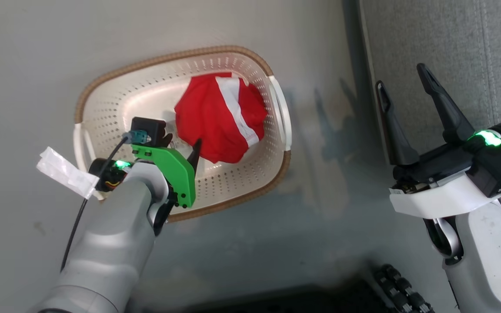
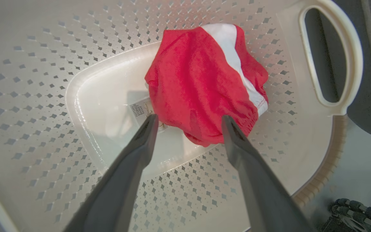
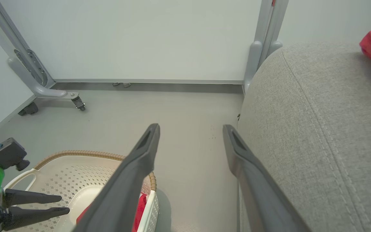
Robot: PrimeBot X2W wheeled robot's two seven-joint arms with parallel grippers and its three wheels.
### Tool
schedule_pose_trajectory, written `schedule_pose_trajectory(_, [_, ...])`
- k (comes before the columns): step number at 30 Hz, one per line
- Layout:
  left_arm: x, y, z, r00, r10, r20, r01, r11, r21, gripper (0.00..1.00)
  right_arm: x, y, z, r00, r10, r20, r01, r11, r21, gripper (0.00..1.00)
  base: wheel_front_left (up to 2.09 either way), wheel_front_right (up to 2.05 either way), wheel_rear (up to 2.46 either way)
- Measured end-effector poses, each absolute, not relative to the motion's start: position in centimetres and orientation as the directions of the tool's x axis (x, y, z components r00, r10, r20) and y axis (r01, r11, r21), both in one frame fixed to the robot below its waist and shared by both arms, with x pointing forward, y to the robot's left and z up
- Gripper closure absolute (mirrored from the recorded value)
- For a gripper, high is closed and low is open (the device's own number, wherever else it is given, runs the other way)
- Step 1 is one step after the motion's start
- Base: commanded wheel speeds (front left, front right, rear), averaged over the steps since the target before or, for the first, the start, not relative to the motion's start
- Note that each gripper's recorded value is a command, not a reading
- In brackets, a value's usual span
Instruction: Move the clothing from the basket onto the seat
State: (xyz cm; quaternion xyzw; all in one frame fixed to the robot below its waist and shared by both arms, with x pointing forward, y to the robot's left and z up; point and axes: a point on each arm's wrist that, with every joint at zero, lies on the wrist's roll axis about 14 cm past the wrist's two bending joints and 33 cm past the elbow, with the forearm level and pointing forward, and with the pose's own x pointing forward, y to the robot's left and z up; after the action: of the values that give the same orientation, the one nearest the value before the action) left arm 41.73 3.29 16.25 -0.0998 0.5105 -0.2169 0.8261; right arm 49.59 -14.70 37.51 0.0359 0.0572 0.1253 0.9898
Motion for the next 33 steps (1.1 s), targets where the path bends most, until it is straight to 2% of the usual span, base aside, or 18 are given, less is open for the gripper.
schedule_pose_trajectory(14, [39.3, 1.8, 8.6, 0.225, -0.476, -0.850, 0.140, 0.879, -0.455, 0.00, 48.7, -16.6, 31.6, 0.953, 0.189, -0.238, -0.174, 0.981, 0.086, 0.00, 0.00, 0.00, 0.00])
schedule_pose_trajectory(19, [39.7, 0.0, 7.9, 0.240, -0.514, -0.823, 0.077, 0.855, -0.512, 0.00, 48.6, -17.0, 30.7, 0.949, 0.183, -0.256, -0.168, 0.983, 0.078, 0.00, 0.00, 0.00, 0.00])
schedule_pose_trajectory(26, [41.1, -1.9, 8.1, 0.304, -0.561, -0.770, 0.075, 0.820, -0.567, 0.00, 48.5, -16.7, 29.5, 0.940, 0.196, -0.278, -0.181, 0.980, 0.081, 0.00, 0.00, 0.00, 0.00])
schedule_pose_trajectory(33, [41.4, -1.1, 7.3, 0.306, -0.545, -0.781, 0.107, 0.835, -0.540, 0.00, 48.4, -16.4, 29.3, 0.935, 0.212, -0.284, -0.198, 0.977, 0.079, 0.00, 0.00, 0.00, 0.00])
